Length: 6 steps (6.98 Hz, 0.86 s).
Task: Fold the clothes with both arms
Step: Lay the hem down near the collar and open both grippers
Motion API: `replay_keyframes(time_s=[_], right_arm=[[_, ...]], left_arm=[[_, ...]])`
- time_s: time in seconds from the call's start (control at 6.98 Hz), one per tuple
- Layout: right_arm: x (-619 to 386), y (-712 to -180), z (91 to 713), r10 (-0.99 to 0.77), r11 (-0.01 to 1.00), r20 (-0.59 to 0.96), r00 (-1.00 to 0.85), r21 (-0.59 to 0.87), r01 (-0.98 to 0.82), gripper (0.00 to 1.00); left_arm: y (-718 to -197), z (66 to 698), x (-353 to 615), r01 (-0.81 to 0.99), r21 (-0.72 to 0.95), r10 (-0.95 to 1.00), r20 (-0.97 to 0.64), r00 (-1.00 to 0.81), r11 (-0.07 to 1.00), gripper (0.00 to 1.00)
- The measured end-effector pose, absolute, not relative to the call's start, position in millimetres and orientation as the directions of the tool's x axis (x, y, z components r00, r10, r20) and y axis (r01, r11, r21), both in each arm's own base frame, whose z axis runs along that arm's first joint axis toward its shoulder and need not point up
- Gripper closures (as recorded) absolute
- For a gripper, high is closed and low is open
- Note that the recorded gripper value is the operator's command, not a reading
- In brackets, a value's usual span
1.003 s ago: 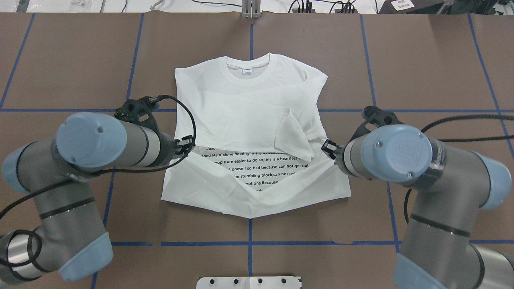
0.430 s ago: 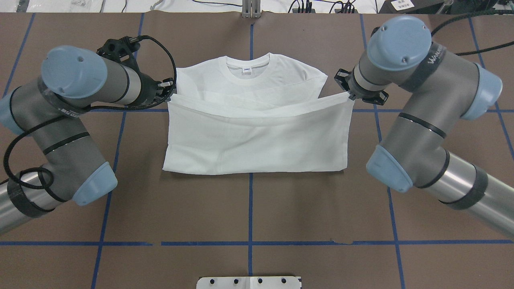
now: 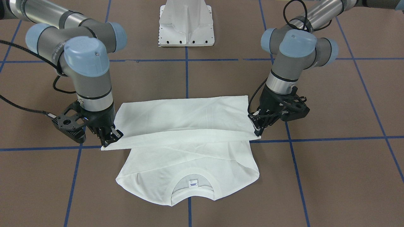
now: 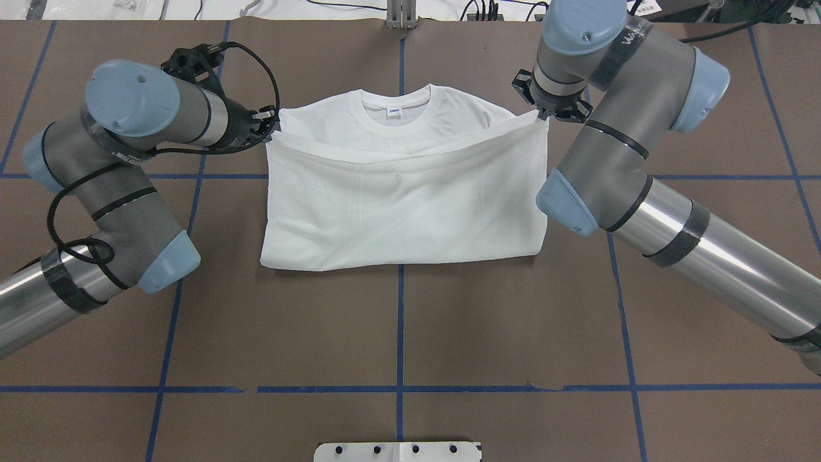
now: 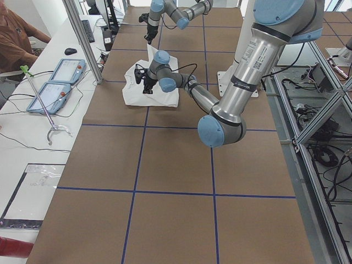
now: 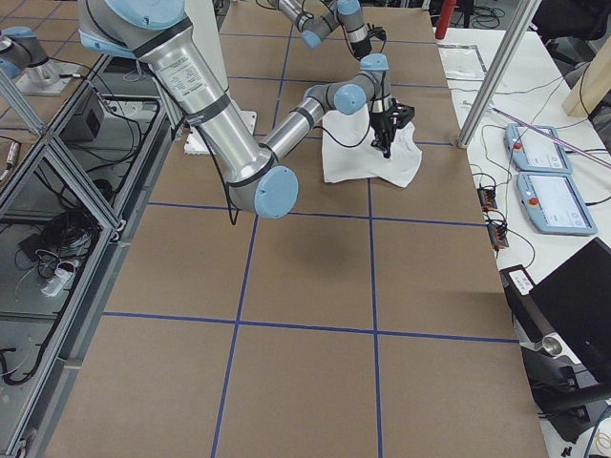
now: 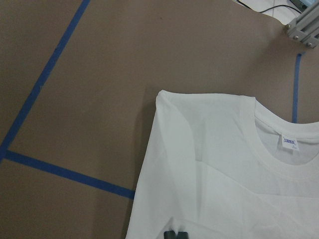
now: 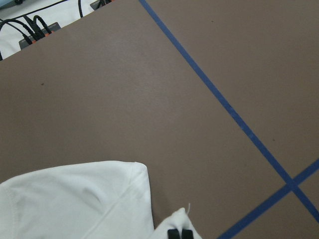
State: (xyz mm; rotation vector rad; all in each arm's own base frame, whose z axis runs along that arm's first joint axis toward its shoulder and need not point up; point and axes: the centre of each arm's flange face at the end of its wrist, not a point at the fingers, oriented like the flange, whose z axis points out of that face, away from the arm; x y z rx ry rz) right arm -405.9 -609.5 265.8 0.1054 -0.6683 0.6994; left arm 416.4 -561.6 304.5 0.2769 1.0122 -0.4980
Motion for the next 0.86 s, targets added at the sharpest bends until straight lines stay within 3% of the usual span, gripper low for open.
replay_keyframes(time_s=[0.43, 0.86], right_arm=[[-440, -631, 296, 0.551, 0.774, 0.615, 0.563, -0.126, -0.62, 1.0], [-472, -619, 323, 0.532, 0.791, 0.602, 0.595, -0.103, -0.603, 1.0]], left_arm=[[-596, 367, 447, 0.525, 0.018, -0.208, -0.906, 0.368, 0.851, 1.0], [-630, 361, 407, 0.569, 0.027, -0.191, -0.928, 0.319, 0.822, 1.0]])
